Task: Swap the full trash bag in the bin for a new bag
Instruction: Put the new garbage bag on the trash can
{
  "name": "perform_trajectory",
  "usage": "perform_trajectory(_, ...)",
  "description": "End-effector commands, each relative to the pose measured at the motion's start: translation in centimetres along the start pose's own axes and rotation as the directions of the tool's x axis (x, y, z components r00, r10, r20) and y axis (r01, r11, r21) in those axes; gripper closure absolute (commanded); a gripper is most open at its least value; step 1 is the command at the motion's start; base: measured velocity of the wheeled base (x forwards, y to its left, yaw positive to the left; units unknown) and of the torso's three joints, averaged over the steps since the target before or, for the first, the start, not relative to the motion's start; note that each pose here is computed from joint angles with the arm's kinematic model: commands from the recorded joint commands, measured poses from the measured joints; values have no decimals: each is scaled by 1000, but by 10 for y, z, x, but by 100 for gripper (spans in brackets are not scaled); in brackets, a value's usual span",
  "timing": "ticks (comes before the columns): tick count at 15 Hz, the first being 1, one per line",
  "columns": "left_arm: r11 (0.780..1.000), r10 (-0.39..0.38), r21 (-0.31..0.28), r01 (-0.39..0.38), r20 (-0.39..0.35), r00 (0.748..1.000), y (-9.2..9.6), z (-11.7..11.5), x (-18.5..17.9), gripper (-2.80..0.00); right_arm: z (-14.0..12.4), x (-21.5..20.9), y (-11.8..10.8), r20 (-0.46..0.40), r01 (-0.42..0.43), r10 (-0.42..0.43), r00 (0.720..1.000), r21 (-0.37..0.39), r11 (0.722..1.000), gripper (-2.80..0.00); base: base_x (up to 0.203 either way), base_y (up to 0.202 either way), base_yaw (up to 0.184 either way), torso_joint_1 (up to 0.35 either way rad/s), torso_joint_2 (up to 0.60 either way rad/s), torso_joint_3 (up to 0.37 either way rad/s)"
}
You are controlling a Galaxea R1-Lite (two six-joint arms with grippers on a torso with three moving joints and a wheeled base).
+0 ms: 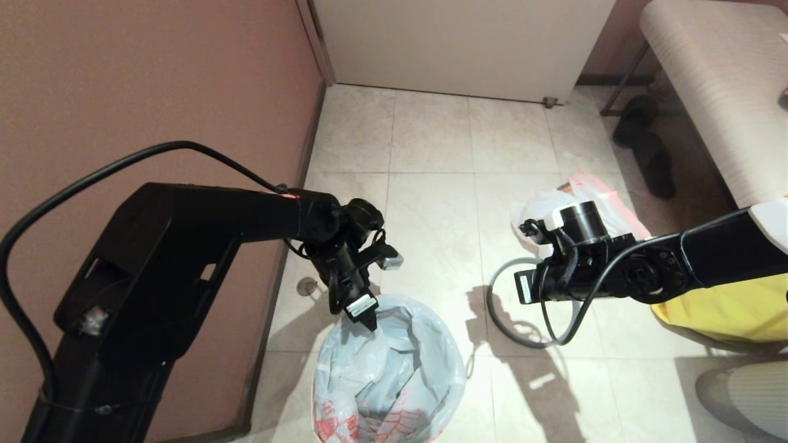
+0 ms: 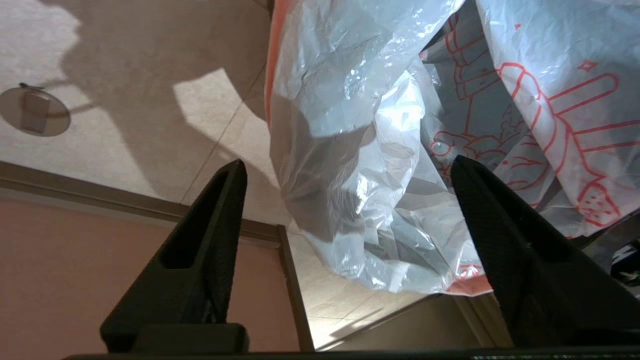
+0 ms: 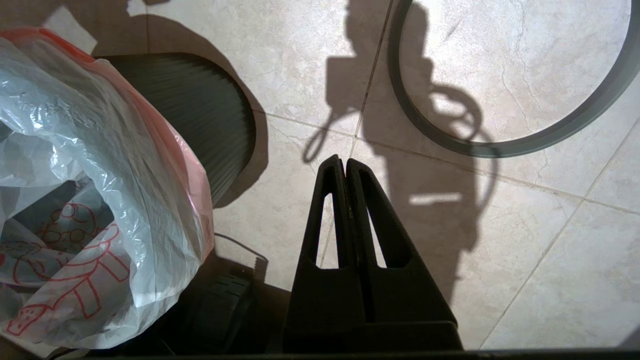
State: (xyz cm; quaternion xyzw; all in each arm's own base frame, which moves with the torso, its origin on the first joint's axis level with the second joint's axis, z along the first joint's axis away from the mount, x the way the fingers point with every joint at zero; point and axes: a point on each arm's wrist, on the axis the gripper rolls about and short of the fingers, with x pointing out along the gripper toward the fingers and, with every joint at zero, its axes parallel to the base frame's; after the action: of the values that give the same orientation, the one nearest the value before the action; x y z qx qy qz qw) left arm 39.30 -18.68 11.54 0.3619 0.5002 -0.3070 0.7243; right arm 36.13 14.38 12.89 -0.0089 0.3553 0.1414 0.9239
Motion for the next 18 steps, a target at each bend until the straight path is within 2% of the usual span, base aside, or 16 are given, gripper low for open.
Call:
perform_trajectory(1,1000,-16,11,16,-29,999,-1,-1,15,0,1,-4,1,6,-4,4,1000,0,1000,0,0,0,0,0,0,0)
perform_trajectory(11,1000,3,3,-2,-5,1000,1,2,18,0,4,-11,2,24,-8,8,1000,-2,1000,0,0,0,0,0,0,0)
perform_trajectory(14,997,62,-43,-60,65,996,17,1,5,0,4,-10,2,25,-6,6,1000,-1,1000,0,0,0,0,0,0,0)
perform_trajectory(16,993,101,-62,-96,79,992,20,0,-9,0,4,-8,1,26,-4,4,1000,-3,1000,0,0,0,0,0,0,0)
perform_trajectory(18,983,159,-115,-144,136,978,28,3,-21,0,3,-8,1,26,-4,4,1000,-3,1000,0,0,0,0,0,0,0)
